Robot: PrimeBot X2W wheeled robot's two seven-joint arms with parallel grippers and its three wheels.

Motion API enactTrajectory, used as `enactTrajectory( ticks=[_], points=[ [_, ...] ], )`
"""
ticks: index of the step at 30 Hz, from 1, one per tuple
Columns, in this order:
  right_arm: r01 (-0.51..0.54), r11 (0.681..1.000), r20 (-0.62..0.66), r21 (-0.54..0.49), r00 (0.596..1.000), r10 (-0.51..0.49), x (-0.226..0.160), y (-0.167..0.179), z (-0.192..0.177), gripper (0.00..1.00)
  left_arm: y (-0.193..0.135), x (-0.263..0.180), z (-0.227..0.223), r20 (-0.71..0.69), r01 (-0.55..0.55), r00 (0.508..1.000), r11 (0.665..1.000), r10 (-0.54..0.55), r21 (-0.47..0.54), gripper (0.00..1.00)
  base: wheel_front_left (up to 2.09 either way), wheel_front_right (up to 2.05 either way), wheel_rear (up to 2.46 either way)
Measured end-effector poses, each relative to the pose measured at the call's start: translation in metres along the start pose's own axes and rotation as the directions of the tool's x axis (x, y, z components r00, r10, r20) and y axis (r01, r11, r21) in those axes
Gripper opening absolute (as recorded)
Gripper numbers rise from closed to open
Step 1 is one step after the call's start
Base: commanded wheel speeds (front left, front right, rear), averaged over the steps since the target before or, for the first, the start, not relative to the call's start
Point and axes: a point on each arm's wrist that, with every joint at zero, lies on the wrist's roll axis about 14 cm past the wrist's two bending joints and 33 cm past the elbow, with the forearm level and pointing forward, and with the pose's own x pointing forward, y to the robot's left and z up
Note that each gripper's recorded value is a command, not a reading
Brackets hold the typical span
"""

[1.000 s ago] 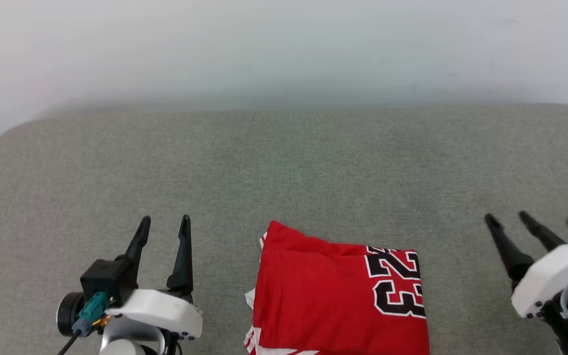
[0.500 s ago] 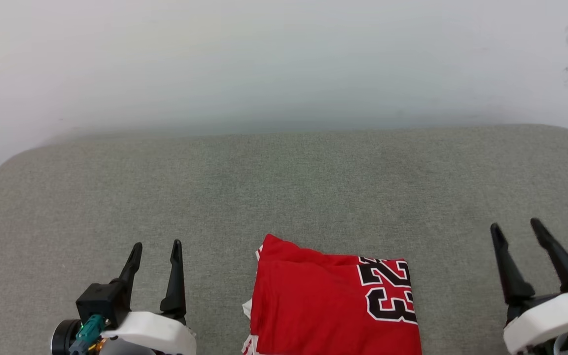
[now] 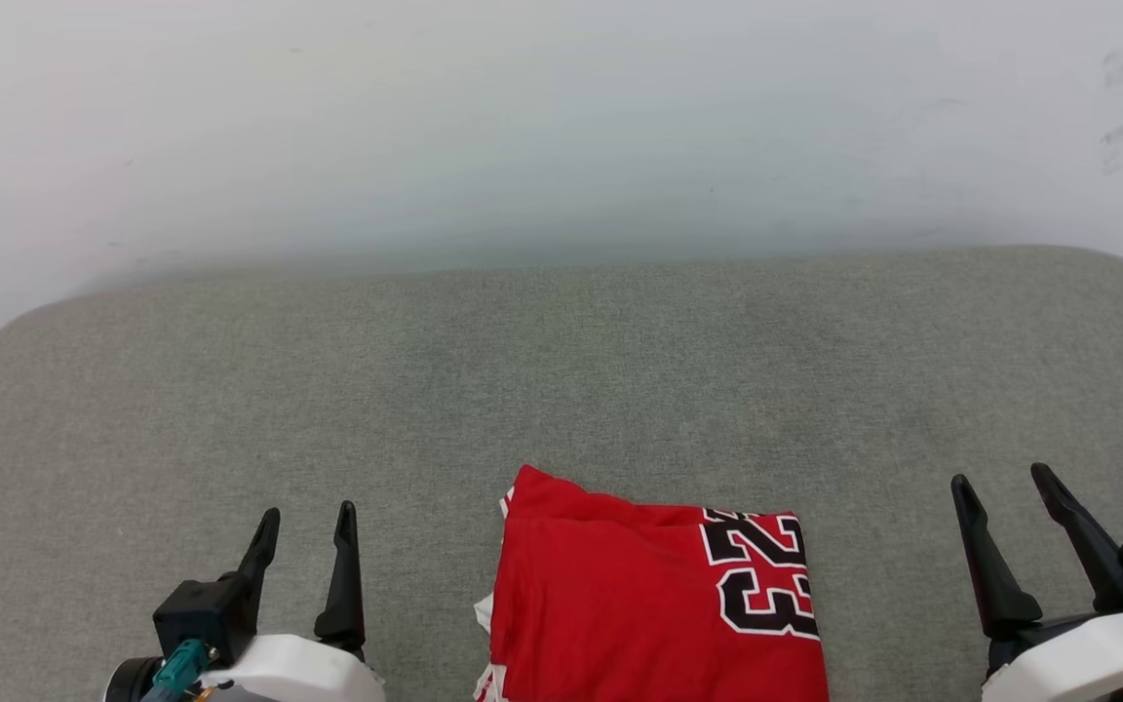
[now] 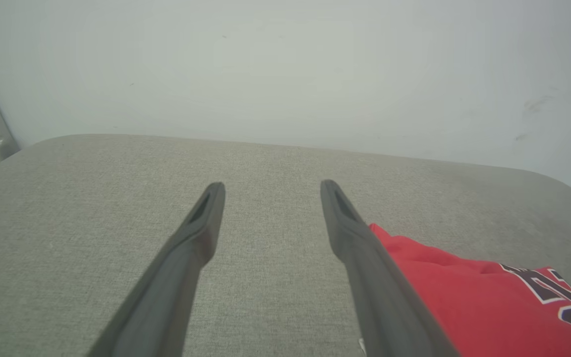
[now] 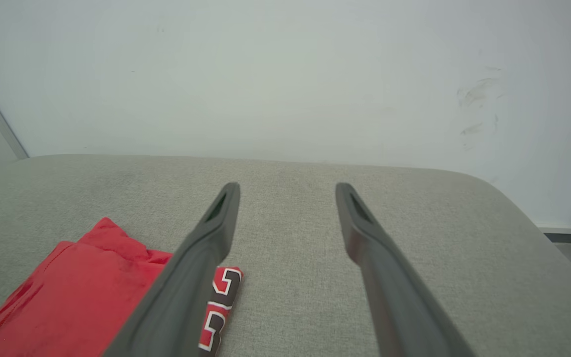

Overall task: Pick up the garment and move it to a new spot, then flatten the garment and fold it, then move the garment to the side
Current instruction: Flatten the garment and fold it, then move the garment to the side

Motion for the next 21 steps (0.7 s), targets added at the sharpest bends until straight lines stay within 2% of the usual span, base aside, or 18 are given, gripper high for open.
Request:
enactTrajectory(
  ticks=[7, 10, 13, 17, 21],
  points=[
    [0.007, 0.999, -0.032, 0.037, 0.999, -0.006, 0.002, -0.002, -0.005, 1.0, 0.002, 0.004, 0.001, 0.008, -0.01, 1.0, 1.0, 0.01, -0.012, 1.0, 0.0, 0.0, 0.0],
    [0.032, 0.994, -0.102, 0.103, 0.995, -0.021, 0.002, -0.01, -0.02, 1.0, 0.005, 0.004, 0.003, 0.014, -0.021, 1.0, 1.0, 0.021, -0.017, 1.0, 0.0, 0.0, 0.0],
    [0.097, 0.976, -0.199, 0.197, 0.978, -0.057, -0.002, -0.031, -0.04, 1.0, 0.009, 0.005, 0.008, 0.032, -0.034, 0.999, 0.999, 0.035, -0.022, 1.0, 0.0, 0.0, 0.0],
    [0.201, 0.936, -0.383, 0.29, 0.92, -0.08, -0.01, -0.064, -0.074, 1.0, 0.013, 0.007, 0.013, 0.053, -0.056, 0.997, 0.998, 0.058, -0.028, 1.0, 0.0, 0.0, 0.0],
    [0.266, 0.901, -0.575, 0.343, 0.818, -0.023, -0.014, -0.075, -0.107, 1.0, 0.019, 0.009, 0.015, 0.064, -0.075, 0.995, 0.997, 0.077, -0.031, 1.0, 0.0, 0.0, 0.0]
  ],
)
